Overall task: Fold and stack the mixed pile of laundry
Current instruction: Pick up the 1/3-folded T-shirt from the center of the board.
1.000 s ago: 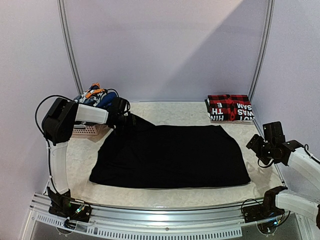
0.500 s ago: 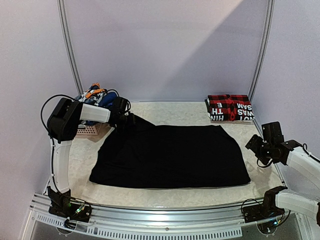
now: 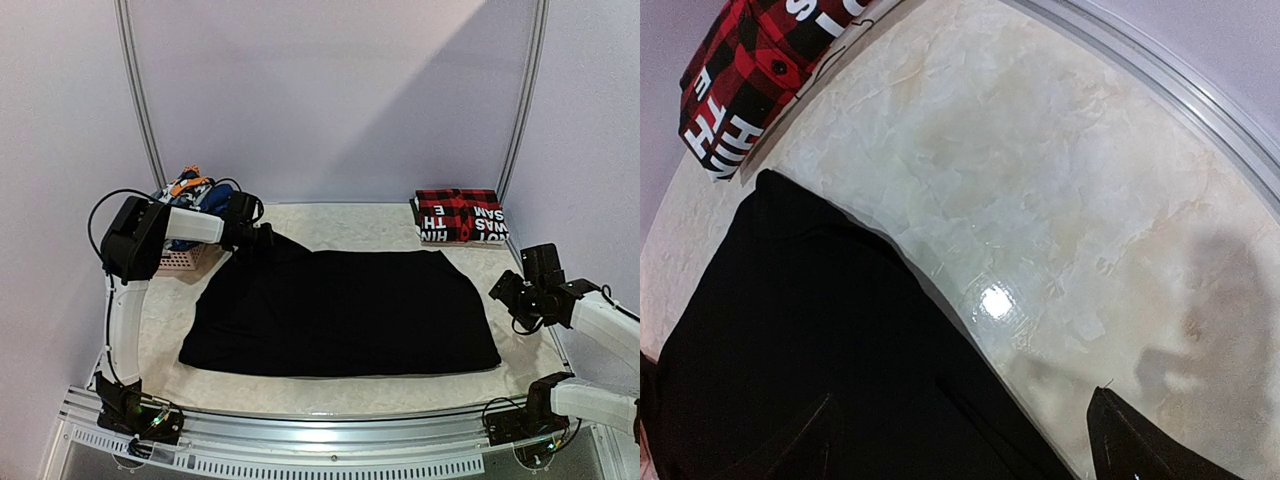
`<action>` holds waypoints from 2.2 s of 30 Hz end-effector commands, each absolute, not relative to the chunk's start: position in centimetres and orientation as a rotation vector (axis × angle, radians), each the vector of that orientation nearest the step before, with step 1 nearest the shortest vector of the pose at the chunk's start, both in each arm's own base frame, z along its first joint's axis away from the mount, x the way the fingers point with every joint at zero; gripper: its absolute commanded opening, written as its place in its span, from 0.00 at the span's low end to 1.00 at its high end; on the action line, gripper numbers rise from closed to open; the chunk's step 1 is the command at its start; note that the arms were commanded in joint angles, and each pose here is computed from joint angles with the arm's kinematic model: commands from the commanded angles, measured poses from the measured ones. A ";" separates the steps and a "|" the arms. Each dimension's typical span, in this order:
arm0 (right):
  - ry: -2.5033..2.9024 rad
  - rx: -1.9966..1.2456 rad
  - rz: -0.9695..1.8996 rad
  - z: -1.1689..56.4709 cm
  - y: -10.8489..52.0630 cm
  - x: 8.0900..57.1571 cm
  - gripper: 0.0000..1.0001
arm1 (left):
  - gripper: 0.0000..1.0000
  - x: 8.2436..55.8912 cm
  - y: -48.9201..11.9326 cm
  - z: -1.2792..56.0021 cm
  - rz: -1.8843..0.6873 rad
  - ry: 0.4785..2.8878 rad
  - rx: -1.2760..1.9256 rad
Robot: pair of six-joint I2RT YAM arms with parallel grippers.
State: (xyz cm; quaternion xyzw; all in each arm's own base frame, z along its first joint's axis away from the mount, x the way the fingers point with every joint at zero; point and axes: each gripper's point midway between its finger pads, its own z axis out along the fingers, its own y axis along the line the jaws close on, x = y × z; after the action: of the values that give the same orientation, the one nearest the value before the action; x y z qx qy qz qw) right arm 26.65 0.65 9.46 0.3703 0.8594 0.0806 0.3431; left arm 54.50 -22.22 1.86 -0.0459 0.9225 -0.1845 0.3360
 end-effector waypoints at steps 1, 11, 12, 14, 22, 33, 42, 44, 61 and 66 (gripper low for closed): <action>2.243 0.967 0.217 9.0 0.8 26.9 0.85 | 0.00 55.6 -23.1 3.3 -0.568 2.342 -0.103; 2.243 0.961 0.222 9.5 0.9 27.4 0.84 | 0.00 54.0 -23.4 7.6 -0.633 2.278 -0.092; 2.240 0.960 0.222 9.6 0.9 27.5 0.84 | 0.00 53.7 -23.4 7.9 -0.635 2.279 -0.092; 2.236 0.960 0.224 9.8 1.0 27.6 0.84 | 0.00 53.1 -23.4 8.5 -0.638 2.279 -0.098; 2.225 0.956 0.246 10.4 1.2 28.0 0.84 | 0.00 50.7 -23.3 9.9 -0.626 2.297 -0.121; 2.291 0.874 0.282 11.0 2.5 29.3 0.82 | 0.00 47.2 -23.5 11.1 -0.613 2.330 -0.093; 2.434 0.757 0.279 10.2 4.4 30.8 0.80 | 0.00 44.9 -23.8 11.3 -0.619 2.337 -0.064; 2.462 0.721 0.272 10.1 5.0 31.1 0.80 | 0.00 44.5 -23.8 11.2 -0.622 2.338 -0.059; 2.562 0.596 0.082 9.3 6.9 35.8 0.81 | 0.00 42.0 -23.3 9.4 -0.622 2.380 -0.033; 2.563 0.579 0.042 9.4 7.0 37.6 0.80 | 0.00 41.9 -23.3 9.5 -0.631 2.365 -0.025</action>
State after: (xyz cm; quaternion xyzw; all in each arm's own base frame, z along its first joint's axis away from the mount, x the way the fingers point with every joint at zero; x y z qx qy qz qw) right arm 36.44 7.29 9.34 0.2227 0.9405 0.0427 0.2532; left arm 42.25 -22.72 8.23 -0.0238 0.9172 -0.2307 0.3241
